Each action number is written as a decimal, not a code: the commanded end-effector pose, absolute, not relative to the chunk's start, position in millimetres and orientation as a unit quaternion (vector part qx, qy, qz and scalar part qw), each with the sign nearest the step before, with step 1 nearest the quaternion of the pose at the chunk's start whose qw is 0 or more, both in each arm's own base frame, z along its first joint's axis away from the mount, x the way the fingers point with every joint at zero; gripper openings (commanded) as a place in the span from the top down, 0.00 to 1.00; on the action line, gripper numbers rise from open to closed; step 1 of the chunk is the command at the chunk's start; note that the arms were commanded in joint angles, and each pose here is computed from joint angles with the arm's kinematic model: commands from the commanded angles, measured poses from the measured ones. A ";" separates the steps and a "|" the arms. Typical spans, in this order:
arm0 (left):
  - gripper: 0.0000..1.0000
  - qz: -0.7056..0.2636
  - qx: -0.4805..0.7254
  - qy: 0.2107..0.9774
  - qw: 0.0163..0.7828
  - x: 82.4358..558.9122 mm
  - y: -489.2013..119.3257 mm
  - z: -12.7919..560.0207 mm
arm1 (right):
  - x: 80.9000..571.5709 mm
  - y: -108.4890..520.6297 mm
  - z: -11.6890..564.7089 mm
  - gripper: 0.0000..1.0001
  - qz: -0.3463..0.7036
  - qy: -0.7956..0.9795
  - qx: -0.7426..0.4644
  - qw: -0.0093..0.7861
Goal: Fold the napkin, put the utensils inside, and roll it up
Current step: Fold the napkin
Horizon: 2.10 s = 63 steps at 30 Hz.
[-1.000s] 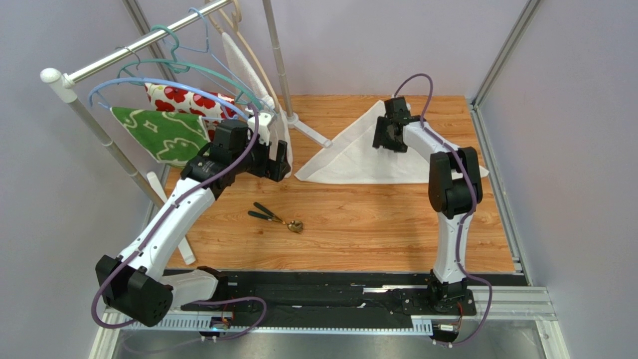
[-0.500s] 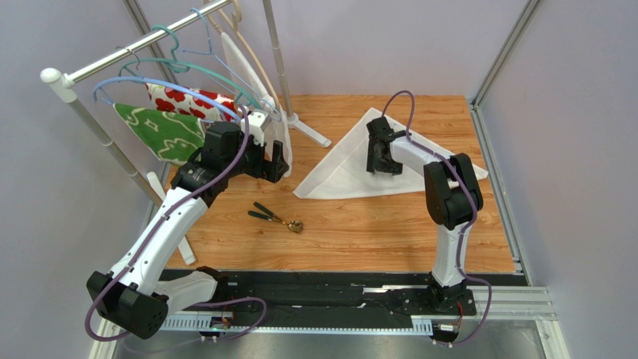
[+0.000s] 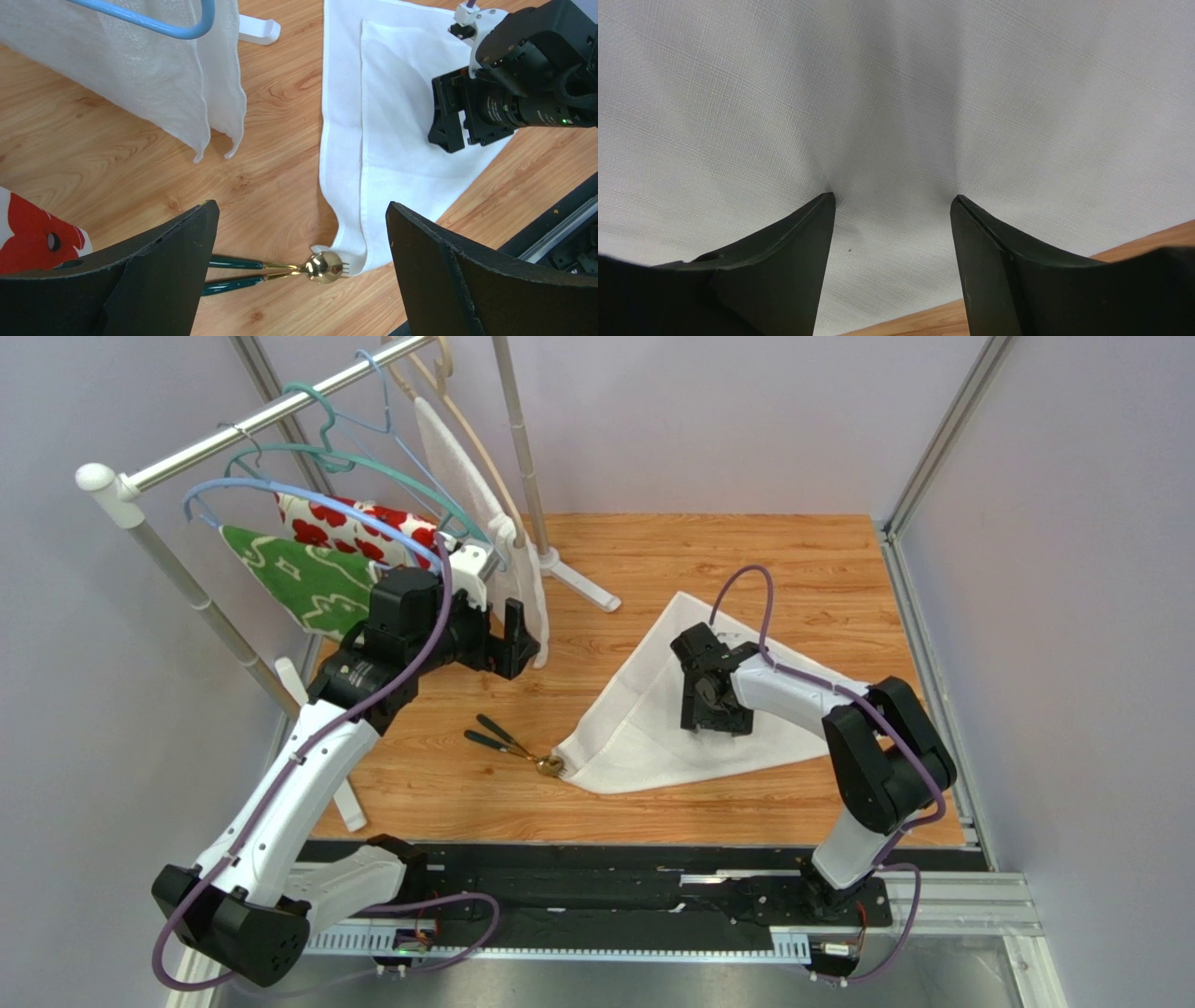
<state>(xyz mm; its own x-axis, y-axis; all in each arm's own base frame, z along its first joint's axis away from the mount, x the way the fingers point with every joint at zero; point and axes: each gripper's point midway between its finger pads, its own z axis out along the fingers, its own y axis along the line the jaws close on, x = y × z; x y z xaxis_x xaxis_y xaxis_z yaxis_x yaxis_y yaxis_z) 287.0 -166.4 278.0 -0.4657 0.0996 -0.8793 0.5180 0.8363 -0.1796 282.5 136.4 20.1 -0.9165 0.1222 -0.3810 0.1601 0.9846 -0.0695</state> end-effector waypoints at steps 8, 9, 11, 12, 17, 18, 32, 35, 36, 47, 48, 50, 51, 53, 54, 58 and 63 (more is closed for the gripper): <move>0.02 -0.189 0.175 0.826 0.502 293.4 -155.3 282.4 | 355.1 134.4 116.5 0.38 -0.056 0.955 0.035 0.289; 0.02 -0.186 0.173 0.826 0.503 294.2 -154.0 282.3 | 373.8 138.2 129.1 0.41 -0.048 0.949 0.039 0.309; 0.02 -0.179 0.174 0.829 0.500 295.8 -152.9 279.1 | 399.9 137.3 131.7 0.45 -0.040 0.945 0.026 0.322; 0.02 -0.178 0.174 0.831 0.498 296.0 -152.6 277.5 | 417.4 140.1 130.8 0.47 -0.040 0.944 0.027 0.327; 0.02 -0.171 0.174 0.839 0.487 300.0 -152.6 269.3 | 462.3 144.9 111.5 0.56 -0.013 0.947 0.005 0.321; 0.02 -0.171 0.174 0.839 0.486 301.1 -152.5 268.2 | 467.3 146.8 106.9 0.57 -0.011 0.947 0.001 0.320; 0.02 -0.169 0.177 0.850 0.467 304.9 -155.4 255.9 | 496.4 161.3 57.8 0.59 -0.002 0.950 -0.044 0.310; 0.02 -0.169 0.176 0.849 0.468 305.1 -155.3 256.5 | 500.6 160.6 52.9 0.62 0.001 0.950 -0.045 0.308; 0.02 -0.168 0.176 0.850 0.468 305.4 -154.8 256.5 | 501.1 161.0 49.1 0.63 0.001 0.951 -0.046 0.305; 0.02 -0.171 0.176 0.850 0.466 305.2 -156.0 255.6 | 496.5 153.6 31.0 0.72 0.001 0.958 -0.048 0.284; 0.02 -0.171 0.177 0.850 0.466 304.8 -156.3 256.1 | 496.6 152.8 30.2 0.72 0.001 0.958 -0.048 0.283; 0.02 -0.171 0.177 0.850 0.466 305.1 -156.2 255.6 | 495.6 150.5 24.6 0.79 -0.002 0.960 -0.045 0.278; 0.02 -0.171 0.177 0.850 0.466 304.5 -156.2 255.8 | 495.4 149.7 24.0 0.86 -0.002 0.960 -0.044 0.277; 0.02 -0.171 0.177 0.850 0.466 304.9 -156.1 256.1 | 494.4 148.7 23.3 0.89 -0.002 0.960 -0.042 0.276; 0.02 -0.171 0.177 0.850 0.466 304.9 -156.1 256.1 | 494.3 148.5 24.3 0.90 -0.002 0.960 -0.039 0.276; 0.02 -0.173 0.177 0.849 0.467 304.7 -156.7 256.8 | 494.3 147.3 35.7 0.93 -0.002 0.957 -0.036 0.286; 0.02 -0.174 0.177 0.850 0.465 304.1 -157.1 255.9 | 497.0 143.1 49.5 0.92 -0.007 0.954 -0.020 0.300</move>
<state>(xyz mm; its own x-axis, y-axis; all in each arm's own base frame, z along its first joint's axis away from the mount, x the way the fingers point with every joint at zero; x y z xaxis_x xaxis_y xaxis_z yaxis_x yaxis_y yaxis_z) 303.2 -157.0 252.8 -0.5140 0.1356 -0.8470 0.4544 0.8805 -0.1348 487.3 150.6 27.4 -0.8518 -0.0835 -0.5172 -0.0799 0.9964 -0.0293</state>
